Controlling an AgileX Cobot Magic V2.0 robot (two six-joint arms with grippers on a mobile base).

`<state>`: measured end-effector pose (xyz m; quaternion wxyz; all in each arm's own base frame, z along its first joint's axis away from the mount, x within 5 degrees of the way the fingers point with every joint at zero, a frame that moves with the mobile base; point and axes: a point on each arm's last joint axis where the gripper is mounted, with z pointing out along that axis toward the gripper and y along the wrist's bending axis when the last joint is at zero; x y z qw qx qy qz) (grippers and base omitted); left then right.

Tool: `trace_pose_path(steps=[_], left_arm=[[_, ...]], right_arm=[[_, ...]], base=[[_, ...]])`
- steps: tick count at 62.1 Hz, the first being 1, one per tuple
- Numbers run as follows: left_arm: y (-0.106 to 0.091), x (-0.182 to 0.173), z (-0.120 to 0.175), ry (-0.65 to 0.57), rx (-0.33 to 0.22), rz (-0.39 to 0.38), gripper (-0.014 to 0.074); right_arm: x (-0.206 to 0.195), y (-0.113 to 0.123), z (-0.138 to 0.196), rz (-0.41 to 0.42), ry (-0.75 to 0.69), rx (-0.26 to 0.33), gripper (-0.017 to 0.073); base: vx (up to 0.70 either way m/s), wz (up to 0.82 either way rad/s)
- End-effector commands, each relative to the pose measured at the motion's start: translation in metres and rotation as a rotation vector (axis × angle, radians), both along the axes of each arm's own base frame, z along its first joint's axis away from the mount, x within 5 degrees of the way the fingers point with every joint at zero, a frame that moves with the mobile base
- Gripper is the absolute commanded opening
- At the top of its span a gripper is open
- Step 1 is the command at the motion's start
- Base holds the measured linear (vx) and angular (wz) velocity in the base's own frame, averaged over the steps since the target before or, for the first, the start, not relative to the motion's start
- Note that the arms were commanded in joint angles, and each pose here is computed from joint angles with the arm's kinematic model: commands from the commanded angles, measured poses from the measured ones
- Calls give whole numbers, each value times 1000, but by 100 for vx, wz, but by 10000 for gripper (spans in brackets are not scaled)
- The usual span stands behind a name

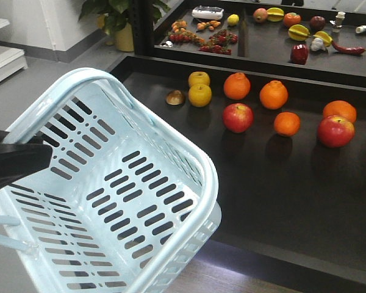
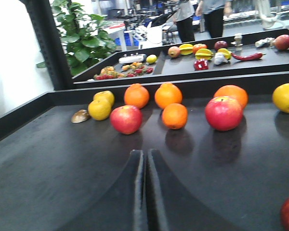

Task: Pick three apples into basket with both arms
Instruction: 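Drive the base up to the table edge holding the basket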

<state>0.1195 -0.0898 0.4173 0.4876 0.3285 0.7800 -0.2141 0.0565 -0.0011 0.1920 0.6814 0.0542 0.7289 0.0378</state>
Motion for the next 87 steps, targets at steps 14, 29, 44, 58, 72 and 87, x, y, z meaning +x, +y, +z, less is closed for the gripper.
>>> trace_pose_path(steps=[14, 29, 44, 58, 72, 87], left_arm=[[1, -1, 18, -90, -101, 26, -6], [1, -1, 18, -90, -101, 26, -6], [1, -1, 18, -90, -101, 26, -6], [1, -1, 18, -90, -101, 26, -6], [1, -1, 18, -90, -101, 26, -6], [1, -1, 18, -90, -101, 26, -6]], right_arm=[[0, 0, 3, -4, -73, -16, -5], [0, 0, 3, -4, -73, -16, -5], [0, 0, 3, -4, -73, -16, -5], [0, 0, 3, -4, -73, -16, -5], [0, 0, 3, -4, -73, -16, -5], [0, 0, 3, -4, -73, -16, -5]], base=[[14, -19], [11, -21], [8, -19], [9, -21], [11, -22], [11, -17]])
